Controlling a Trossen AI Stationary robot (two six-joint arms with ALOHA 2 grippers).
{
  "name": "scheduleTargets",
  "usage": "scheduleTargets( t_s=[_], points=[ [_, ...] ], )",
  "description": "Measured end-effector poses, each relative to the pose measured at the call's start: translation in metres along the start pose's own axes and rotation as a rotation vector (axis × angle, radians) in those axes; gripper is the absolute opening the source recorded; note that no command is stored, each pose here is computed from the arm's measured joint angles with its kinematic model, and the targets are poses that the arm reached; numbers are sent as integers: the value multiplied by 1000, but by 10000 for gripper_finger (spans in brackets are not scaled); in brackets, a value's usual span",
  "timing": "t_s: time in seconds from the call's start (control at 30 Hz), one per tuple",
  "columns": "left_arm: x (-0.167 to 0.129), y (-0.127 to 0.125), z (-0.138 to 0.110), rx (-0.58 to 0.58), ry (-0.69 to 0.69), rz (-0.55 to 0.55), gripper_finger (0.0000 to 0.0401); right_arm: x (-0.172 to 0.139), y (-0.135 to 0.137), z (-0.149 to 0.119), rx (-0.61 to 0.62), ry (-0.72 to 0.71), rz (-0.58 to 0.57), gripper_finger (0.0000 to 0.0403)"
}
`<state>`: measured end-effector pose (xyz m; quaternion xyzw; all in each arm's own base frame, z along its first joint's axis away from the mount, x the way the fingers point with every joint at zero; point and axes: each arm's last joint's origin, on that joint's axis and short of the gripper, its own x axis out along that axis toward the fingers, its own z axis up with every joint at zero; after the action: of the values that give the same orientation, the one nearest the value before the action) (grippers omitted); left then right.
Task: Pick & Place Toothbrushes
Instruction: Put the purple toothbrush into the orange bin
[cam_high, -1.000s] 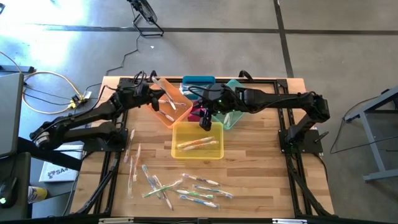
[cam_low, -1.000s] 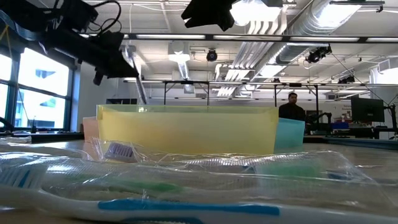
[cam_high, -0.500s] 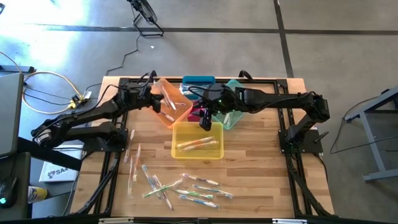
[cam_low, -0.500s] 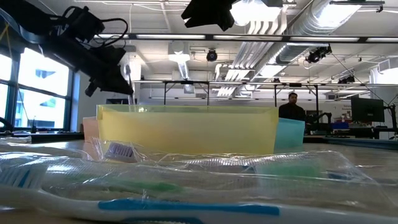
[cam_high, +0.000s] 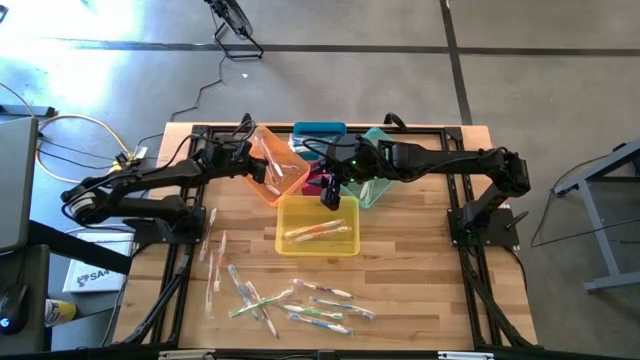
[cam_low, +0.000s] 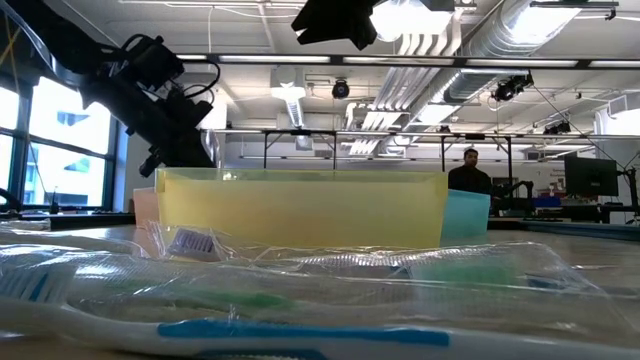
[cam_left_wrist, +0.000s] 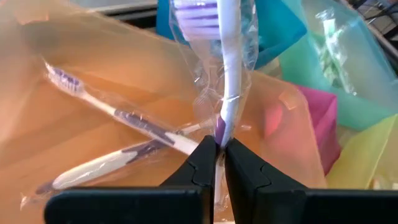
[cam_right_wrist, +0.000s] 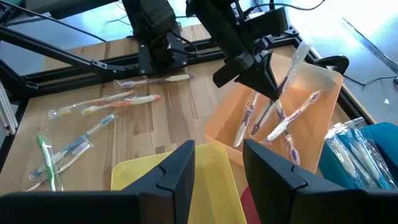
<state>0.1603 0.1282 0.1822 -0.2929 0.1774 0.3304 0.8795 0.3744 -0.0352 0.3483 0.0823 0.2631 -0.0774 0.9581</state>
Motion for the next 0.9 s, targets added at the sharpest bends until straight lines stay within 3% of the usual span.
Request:
scheduleTargets(
  t_s=[0.3, 0.9],
  points=[
    [6, 2, -4, -9, 37, 17, 20, 0, 0, 0, 0, 0, 0, 128],
    [6, 4, -4, -2, 21, 60, 115, 0, 0, 0, 0, 0, 0, 128]
  ],
)
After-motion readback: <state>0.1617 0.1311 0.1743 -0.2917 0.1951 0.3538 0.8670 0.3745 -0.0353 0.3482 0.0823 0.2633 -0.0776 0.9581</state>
